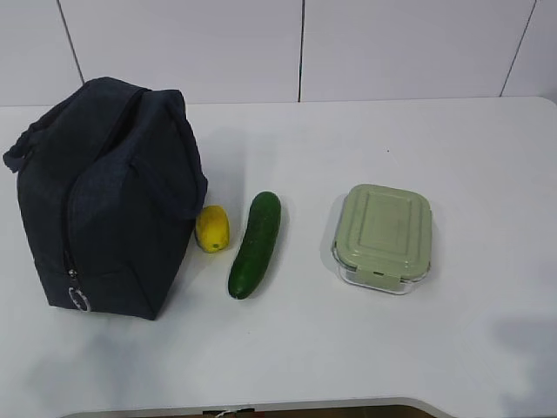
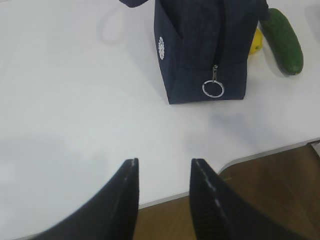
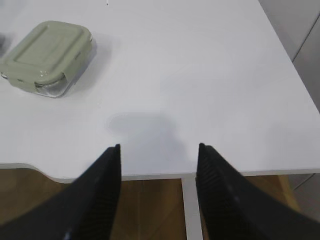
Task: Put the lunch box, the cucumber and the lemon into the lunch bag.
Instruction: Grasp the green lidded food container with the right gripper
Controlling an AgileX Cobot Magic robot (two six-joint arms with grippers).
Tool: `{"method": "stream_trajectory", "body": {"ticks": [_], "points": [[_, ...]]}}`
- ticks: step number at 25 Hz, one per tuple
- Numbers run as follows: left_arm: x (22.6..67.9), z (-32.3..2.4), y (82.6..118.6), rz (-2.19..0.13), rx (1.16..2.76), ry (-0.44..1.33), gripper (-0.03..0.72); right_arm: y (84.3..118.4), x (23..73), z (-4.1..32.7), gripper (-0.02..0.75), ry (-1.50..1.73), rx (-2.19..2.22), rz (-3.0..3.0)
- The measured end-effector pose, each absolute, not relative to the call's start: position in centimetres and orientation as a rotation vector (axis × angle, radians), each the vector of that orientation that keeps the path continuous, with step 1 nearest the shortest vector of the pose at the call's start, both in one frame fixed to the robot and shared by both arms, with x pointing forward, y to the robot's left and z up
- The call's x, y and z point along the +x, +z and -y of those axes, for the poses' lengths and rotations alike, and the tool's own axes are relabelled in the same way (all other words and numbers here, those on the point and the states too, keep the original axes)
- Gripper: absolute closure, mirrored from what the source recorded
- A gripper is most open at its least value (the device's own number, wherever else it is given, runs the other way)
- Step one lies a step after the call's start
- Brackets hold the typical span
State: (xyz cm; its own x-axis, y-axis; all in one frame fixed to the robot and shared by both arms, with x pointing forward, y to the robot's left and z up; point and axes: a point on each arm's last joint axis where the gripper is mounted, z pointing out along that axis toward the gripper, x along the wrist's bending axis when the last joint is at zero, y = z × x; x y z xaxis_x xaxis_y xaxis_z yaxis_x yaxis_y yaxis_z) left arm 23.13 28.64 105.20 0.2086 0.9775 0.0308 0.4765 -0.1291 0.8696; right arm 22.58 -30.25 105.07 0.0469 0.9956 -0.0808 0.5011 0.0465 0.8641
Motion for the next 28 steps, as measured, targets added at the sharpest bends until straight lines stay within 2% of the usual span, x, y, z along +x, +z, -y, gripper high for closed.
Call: {"method": "stream_trajectory", "body": {"ticks": [11, 18, 28], "points": [[23.1, -28.6, 105.2, -1.369, 1.724, 0.830, 0.446, 107.9, 25.4, 30.2, 0.338, 0.762, 1.666, -1.630], [23.1, -28.3, 105.2, -1.357, 1.713, 0.798, 0.446, 107.9, 26.8, 30.2, 0.338, 0.759, 1.810, -1.609], [23.7, -28.8, 106.1, -1.374, 1.719, 0.852, 0.446, 107.9, 30.4, 29.9, 0.338, 0.701, 2.011, -1.680]]}}
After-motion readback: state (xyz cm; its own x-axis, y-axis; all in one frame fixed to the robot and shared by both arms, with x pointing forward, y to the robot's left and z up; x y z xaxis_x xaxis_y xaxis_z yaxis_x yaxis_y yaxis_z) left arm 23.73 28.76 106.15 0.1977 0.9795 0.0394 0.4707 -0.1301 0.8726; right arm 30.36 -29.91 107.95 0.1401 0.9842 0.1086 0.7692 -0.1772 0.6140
